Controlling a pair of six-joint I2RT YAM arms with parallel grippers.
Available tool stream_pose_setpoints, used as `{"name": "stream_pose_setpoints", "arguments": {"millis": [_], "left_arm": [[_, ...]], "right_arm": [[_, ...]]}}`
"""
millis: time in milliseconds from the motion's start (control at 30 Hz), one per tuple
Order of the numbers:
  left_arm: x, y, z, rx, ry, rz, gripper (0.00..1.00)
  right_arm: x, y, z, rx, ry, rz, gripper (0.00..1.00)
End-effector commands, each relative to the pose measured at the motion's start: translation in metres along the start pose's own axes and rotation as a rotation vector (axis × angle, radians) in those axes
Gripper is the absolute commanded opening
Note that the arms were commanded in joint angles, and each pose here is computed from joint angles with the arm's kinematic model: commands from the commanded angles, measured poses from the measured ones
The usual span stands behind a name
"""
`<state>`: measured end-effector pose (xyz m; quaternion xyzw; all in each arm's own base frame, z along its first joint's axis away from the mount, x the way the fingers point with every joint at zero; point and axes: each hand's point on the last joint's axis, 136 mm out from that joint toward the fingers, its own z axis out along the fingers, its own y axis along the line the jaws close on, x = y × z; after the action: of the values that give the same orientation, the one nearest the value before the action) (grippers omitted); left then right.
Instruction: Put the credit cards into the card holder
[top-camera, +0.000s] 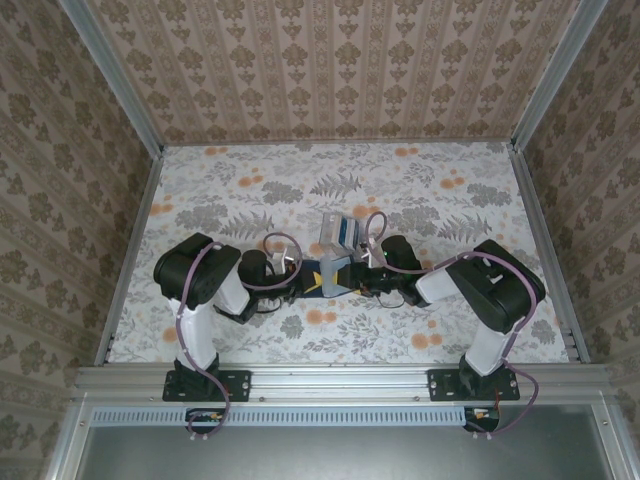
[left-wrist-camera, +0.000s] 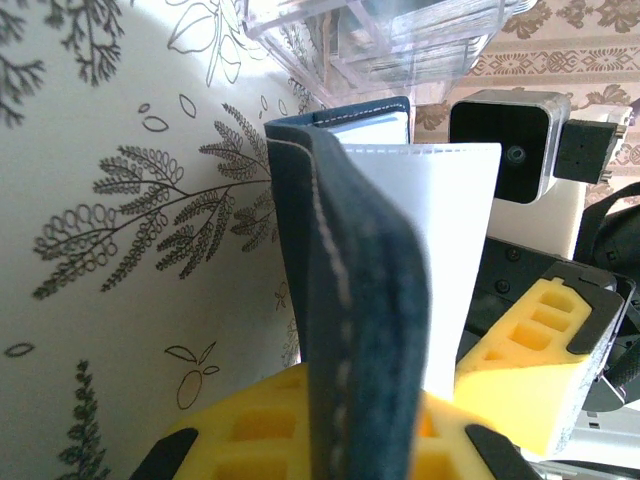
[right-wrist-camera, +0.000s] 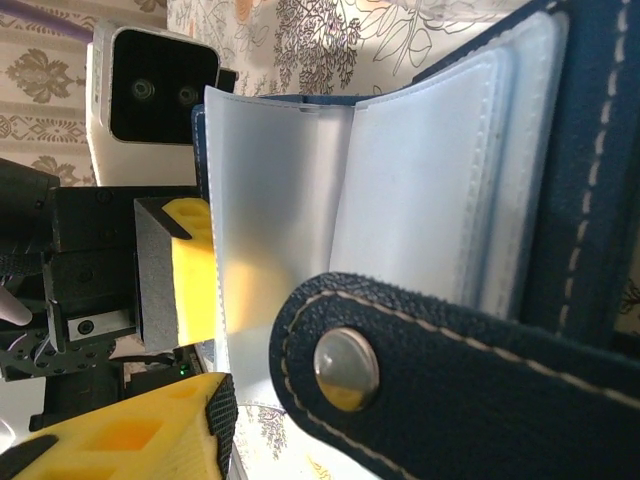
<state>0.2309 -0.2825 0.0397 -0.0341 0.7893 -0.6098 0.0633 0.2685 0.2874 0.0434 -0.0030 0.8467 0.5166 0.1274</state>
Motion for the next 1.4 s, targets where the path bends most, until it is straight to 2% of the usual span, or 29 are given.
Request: {"name": "stream_pose_setpoints", "arguments": {"millis": [0, 367, 600, 800, 900, 1033, 1267, 1367], "left_arm": [[0.006, 0.015, 0.001, -0.036, 0.014, -0.022, 0.04], [0.005, 0.015, 0.001, -0.034, 0.015, -0.018, 0.04], [0.004, 0.015, 0.001, -0.034, 0.011, -0.022, 0.04], [0.002, 0.017, -0.003, -0.037, 0.000, -0.027, 0.10], [-0.001, 0.018, -0.008, -0.040, -0.015, -0.032, 0.17], [-0.002, 0.020, -0.014, -0.043, -0.028, -0.037, 0.40], [-0.010, 0.023, -0.029, -0.044, -0.067, -0.052, 0.54], [-0.014, 0.020, -0.038, -0.036, -0.088, -0.042, 0.59]], "right_arm": [[0.022, -0.029, 0.013, 0.087, 0.066, 0.050, 0.57], [0.027, -0.025, 0.023, 0.062, 0.107, 0.046, 0.62], [0.028, -0.025, 0.025, 0.056, 0.110, 0.053, 0.56], [0.027, -0.023, 0.023, 0.044, 0.099, 0.051, 0.43], [0.027, -0.022, 0.022, 0.045, 0.091, 0.046, 0.38], [0.027, -0.023, 0.020, 0.052, 0.087, 0.045, 0.30], [0.031, -0.033, 0.016, 0.125, 0.086, 0.034, 0.22], [0.036, -0.038, 0.012, 0.201, 0.094, -0.003, 0.24]]}}
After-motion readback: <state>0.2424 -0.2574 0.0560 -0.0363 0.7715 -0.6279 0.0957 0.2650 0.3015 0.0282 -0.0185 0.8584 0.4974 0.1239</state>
